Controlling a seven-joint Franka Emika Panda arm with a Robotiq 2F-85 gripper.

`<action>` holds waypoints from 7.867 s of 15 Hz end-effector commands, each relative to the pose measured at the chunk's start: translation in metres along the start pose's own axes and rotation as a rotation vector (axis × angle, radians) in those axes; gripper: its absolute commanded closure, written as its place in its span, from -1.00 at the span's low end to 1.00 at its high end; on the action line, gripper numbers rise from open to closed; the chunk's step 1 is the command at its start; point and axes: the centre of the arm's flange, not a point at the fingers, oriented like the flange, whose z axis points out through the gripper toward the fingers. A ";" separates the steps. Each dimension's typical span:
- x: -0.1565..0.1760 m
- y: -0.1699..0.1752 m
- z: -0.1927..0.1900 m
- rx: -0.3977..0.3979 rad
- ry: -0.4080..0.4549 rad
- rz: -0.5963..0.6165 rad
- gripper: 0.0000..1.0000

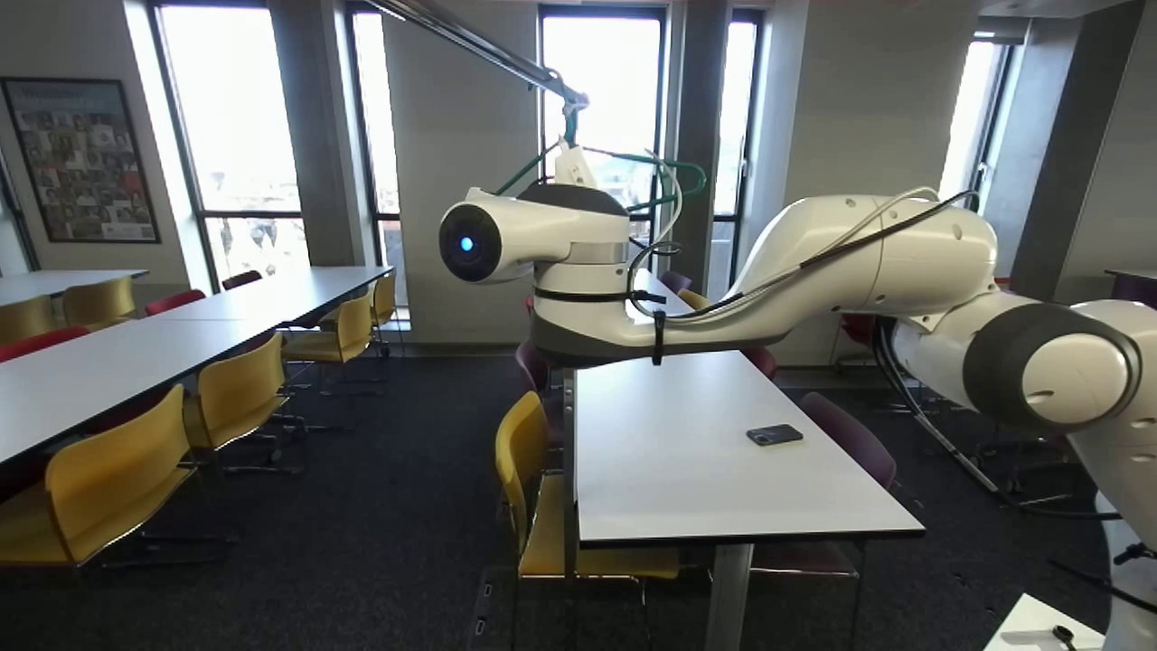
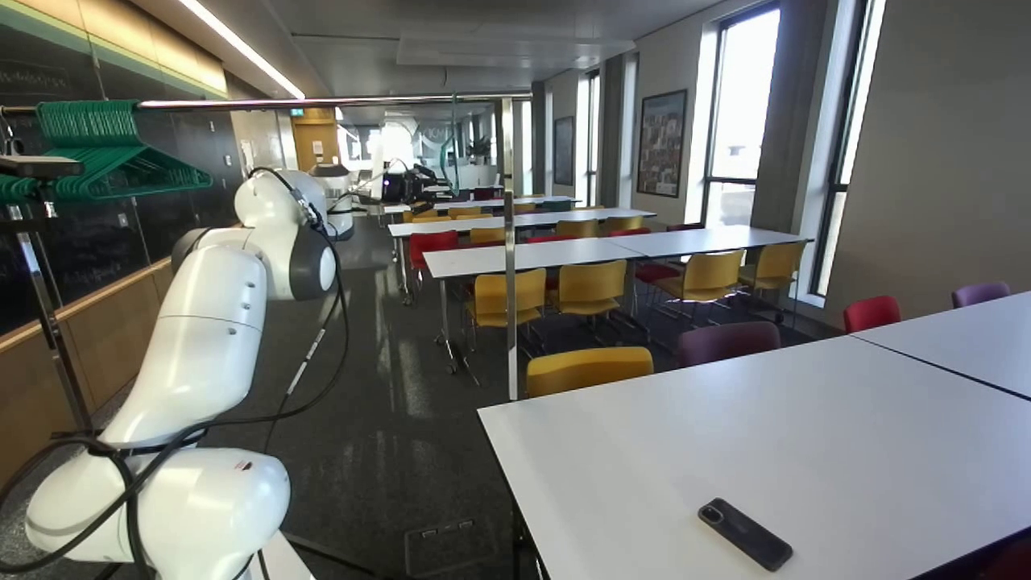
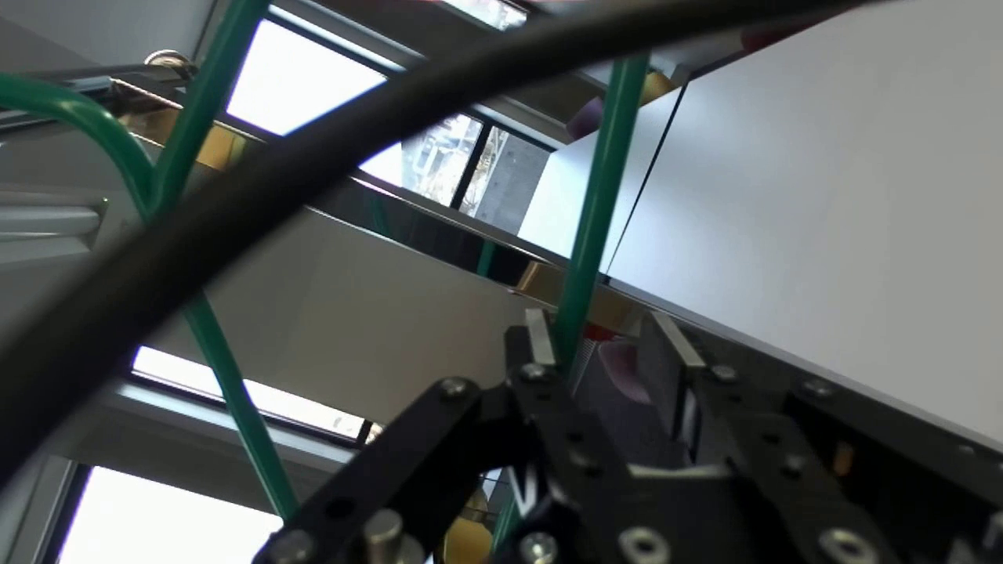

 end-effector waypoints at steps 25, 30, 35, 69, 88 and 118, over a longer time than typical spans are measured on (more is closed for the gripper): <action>-0.129 0.047 -0.047 0.485 0.275 0.932 -1.00; -0.107 -0.027 -0.045 0.847 0.197 0.797 -1.00; -0.116 -0.080 -0.037 1.114 0.088 0.724 -1.00; -0.211 -0.230 -0.027 1.380 0.310 0.687 -1.00; -0.244 -0.304 -0.044 1.566 0.003 0.578 -1.00; -0.169 -0.284 0.023 0.729 -0.085 0.473 -1.00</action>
